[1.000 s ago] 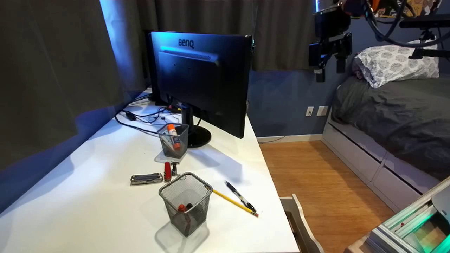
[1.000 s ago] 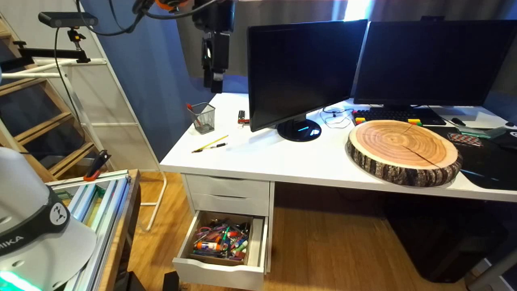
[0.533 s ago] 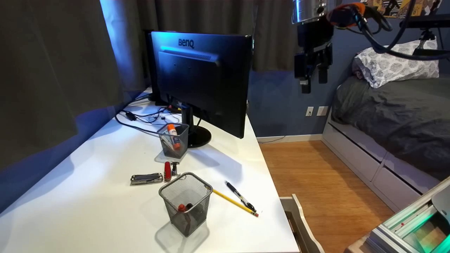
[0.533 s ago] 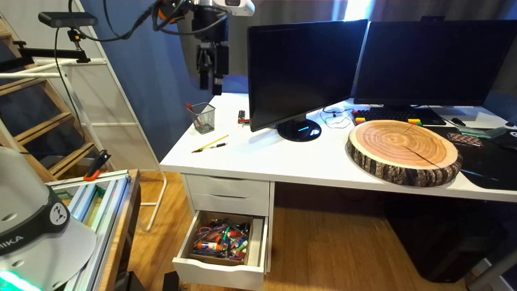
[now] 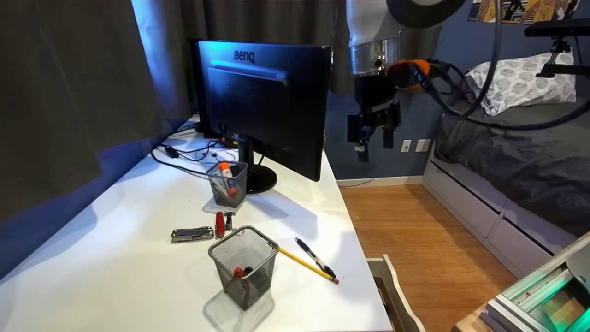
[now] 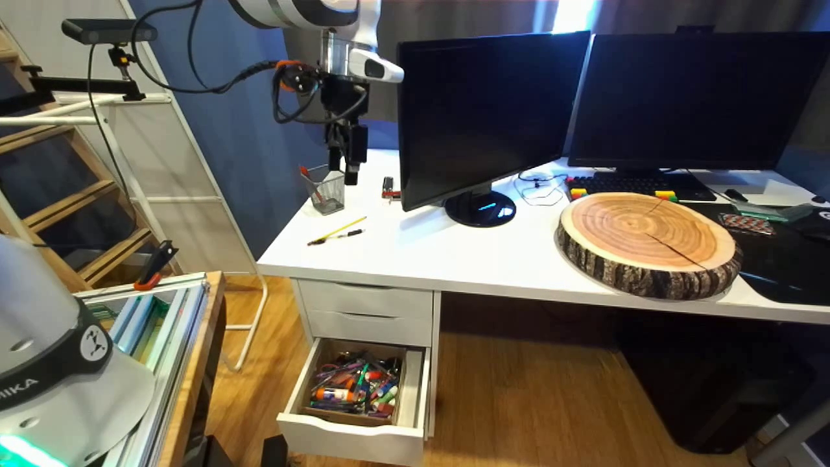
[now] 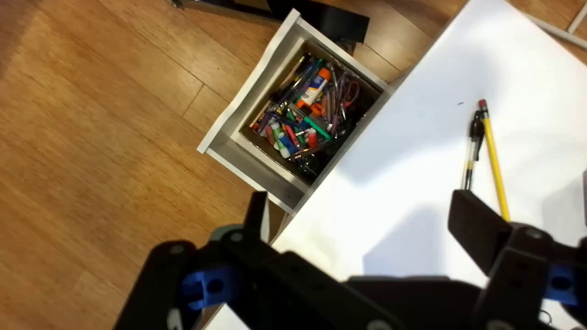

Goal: Pick up the clear black pen from the desktop and put it in the desktop pen and pencil basket

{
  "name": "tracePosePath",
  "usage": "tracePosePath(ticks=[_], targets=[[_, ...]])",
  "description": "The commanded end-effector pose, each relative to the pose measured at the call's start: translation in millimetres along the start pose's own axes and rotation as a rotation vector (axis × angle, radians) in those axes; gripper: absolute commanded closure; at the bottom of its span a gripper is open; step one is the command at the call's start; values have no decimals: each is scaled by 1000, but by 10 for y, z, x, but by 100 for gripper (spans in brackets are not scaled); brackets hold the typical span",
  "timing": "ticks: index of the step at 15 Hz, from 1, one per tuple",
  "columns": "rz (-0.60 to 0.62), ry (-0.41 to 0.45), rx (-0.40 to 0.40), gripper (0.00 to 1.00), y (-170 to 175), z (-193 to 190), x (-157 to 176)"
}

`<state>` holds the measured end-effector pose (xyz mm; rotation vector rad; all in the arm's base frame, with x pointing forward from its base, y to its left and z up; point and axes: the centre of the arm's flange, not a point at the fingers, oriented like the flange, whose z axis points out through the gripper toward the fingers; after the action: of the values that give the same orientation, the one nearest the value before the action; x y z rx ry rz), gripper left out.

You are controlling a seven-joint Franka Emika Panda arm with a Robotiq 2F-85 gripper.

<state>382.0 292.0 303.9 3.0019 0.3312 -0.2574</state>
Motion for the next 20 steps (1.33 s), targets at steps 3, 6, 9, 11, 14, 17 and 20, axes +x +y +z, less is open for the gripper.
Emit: tracePosePath(ticks=[3,6,9,11,14,17,20], targets=[[101,-13,119,0,-529,435,391],[37,2,136,0,-721,692,481],[36,-4,121,0,-666,706,359],[31,-13,124,0,-713,784,378],[10,-25,132,0,-731,800,390],[-32,-42,144,0,-813,945,351],[-49,-25,160,0,-870,1098,240]])
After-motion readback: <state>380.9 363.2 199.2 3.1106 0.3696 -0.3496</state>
